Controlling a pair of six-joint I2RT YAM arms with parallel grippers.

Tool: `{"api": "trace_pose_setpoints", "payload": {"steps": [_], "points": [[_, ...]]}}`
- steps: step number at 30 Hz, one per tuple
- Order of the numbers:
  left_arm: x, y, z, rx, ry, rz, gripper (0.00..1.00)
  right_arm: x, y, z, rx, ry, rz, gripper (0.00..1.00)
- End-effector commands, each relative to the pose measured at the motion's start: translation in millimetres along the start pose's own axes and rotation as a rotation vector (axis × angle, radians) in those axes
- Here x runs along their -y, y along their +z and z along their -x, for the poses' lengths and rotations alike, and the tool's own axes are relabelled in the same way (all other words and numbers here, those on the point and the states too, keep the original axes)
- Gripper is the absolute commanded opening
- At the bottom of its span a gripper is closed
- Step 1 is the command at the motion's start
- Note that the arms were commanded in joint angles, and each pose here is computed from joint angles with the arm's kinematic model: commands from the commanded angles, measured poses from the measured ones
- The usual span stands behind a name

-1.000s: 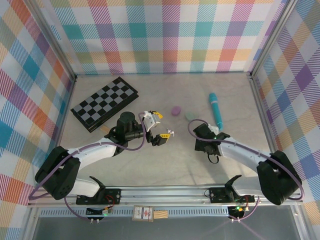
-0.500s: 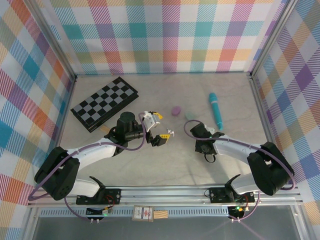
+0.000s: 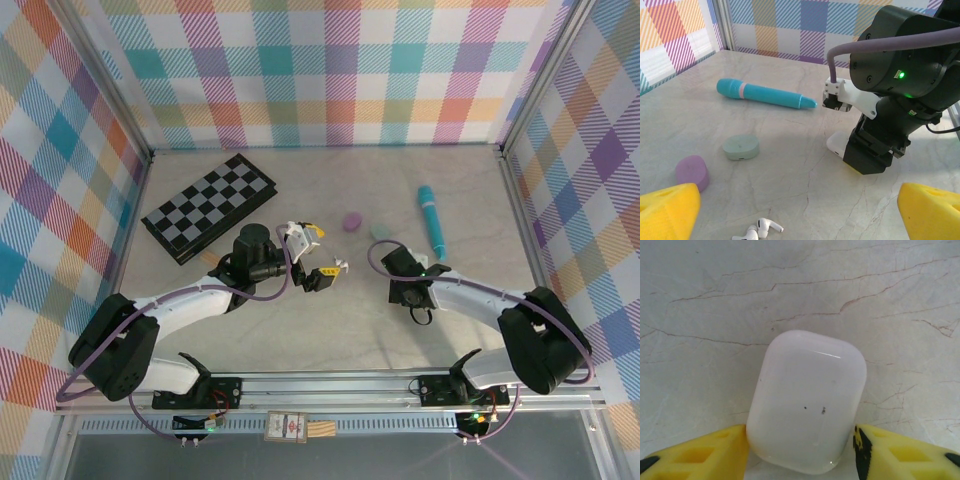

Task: Insert wireless bluetooth earbuds into charging case

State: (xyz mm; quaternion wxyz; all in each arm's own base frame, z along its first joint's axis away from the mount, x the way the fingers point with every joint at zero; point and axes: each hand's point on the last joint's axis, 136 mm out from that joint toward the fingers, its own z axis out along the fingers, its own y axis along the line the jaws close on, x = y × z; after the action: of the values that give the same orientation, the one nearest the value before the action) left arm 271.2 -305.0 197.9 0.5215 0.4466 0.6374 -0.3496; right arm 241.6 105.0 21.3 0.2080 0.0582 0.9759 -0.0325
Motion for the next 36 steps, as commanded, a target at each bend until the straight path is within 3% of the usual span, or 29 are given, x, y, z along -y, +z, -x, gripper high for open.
{"api": "trace_pose_setpoints", "payload": {"steps": [1, 16, 22, 28, 32, 36], "points": [[0.2, -3.3, 10.2, 0.038, 0.019, 0.01, 1.0, -3.6, 1.3, 5.6, -0.012, 0.047, -0.009, 0.62], [-0.7, -3.6, 5.7, 0.024, 0.015, 0.019, 1.0, -0.4, 13.3, 7.0, -0.003, 0.304, 0.011, 0.61], [0.1, -5.1, 5.8, 0.022, 0.02, 0.02, 1.0, 5.4, 4.6, 16.1, 0.048, 0.293, 0.011, 0.6], [0.8, -5.2, 5.8, 0.025, 0.017, 0.016, 1.0, 5.3, 7.4, 13.8, 0.017, 0.267, 0.026, 0.5], [0.3, -5.2, 5.7, 0.025, 0.019, 0.019, 1.0, -3.9, 10.0, 10.5, -0.025, 0.216, 0.052, 0.56], [-0.2, -4.6, 6.6, 0.026, 0.019, 0.019, 1.0, -6.3, 11.8, 7.3, -0.043, 0.199, 0.063, 0.56]]}}
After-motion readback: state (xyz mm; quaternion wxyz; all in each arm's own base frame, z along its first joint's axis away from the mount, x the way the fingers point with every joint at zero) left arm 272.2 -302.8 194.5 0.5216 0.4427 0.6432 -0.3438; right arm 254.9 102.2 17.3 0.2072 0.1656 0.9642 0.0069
